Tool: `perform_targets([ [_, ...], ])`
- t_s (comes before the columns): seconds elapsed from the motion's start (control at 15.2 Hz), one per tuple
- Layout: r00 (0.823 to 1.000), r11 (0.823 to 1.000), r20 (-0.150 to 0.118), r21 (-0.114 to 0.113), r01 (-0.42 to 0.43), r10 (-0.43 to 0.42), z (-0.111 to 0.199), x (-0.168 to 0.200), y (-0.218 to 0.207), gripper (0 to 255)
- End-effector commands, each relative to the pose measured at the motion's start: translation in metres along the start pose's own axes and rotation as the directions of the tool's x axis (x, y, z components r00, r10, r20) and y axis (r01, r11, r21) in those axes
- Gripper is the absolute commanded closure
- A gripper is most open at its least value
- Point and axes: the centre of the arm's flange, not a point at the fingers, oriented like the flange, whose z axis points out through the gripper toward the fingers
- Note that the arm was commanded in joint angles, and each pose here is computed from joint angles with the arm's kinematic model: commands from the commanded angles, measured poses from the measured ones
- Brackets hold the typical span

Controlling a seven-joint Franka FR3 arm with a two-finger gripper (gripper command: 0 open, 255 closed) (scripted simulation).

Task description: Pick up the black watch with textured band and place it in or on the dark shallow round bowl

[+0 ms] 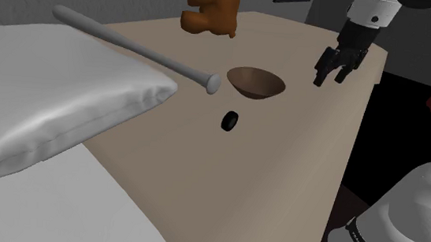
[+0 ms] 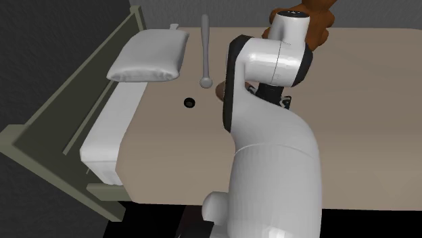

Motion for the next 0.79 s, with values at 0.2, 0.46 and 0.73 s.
perform_targets([
  [0.2, 1.0, 1.0, 0.007, -0.009, 0.016, -0.016, 0.003, 0.003, -0.041, 0],
  [0.46, 0.999, 0.999, 0.018, -0.022, 0.038, -0.037, 0.007, 0.006, -0.095, 0],
  [0.73, 0.998, 0.998, 0.028, -0.034, 0.059, -0.058, 0.012, 0.008, -0.15, 0],
])
